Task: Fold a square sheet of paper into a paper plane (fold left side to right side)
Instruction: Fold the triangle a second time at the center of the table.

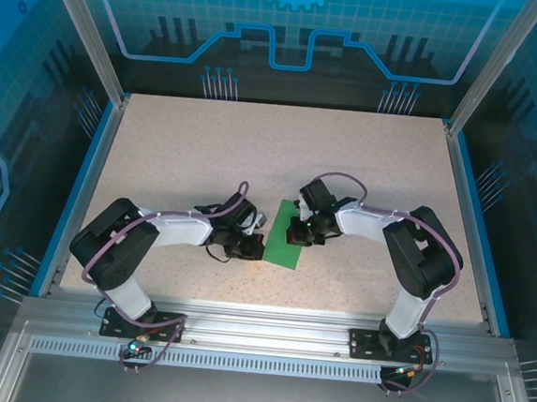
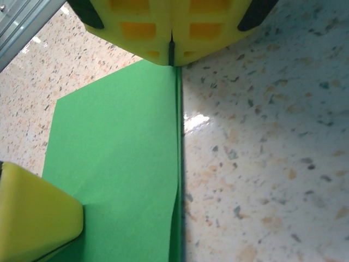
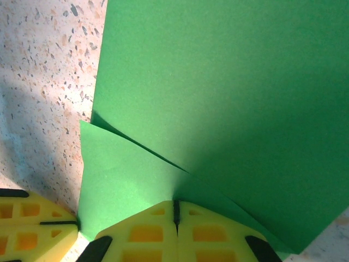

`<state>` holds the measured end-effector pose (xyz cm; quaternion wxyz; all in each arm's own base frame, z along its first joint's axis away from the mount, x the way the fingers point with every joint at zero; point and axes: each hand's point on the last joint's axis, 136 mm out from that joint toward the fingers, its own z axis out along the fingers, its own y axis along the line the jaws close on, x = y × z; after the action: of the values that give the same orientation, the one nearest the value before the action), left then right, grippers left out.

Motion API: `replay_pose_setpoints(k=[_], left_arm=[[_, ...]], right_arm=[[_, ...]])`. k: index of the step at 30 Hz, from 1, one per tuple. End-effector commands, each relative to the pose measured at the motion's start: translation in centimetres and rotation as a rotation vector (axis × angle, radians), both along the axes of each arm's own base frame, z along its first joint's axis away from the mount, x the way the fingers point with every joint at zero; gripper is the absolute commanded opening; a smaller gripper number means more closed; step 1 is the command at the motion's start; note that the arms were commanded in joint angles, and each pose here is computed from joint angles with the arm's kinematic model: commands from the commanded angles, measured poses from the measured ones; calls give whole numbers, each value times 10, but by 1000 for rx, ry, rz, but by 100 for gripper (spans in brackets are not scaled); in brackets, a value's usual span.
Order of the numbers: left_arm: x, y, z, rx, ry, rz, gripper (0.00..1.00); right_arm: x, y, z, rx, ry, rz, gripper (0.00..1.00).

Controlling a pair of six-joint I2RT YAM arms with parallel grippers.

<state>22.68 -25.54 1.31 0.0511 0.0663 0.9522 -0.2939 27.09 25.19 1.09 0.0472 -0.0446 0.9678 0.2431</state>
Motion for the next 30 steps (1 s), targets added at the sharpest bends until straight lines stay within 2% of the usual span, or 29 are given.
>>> replay_pose_setpoints(k=[1,6,9,12,13,16,19,24,30], left_arm=[[-26,34,-22,129,99,33,0],[-21,35,-11,108,74,47,0],[-13,36,3,81,41,71,8],[-1,32,18,42,-3,92,21],[5,29,24,28,-23,97,24],[22,20,38,-6,-71,104,34],[39,13,46,-16,-109,114,39],[57,-3,49,-55,-120,99,41],[63,-19,42,-108,-105,70,42]], right_arm=[[-18,-28,-25,-133,81,-9,0],[-7,-15,-7,-63,18,-1,1],[4,-7,15,-17,-56,8,6],[15,-7,39,-10,-146,9,12],[18,-9,48,-11,-179,3,19],[21,-15,68,-4,-248,-8,30],[16,-21,83,12,-287,-21,36],[-3,-35,97,51,-338,-54,45],[-26,-49,108,106,-376,-88,64]])
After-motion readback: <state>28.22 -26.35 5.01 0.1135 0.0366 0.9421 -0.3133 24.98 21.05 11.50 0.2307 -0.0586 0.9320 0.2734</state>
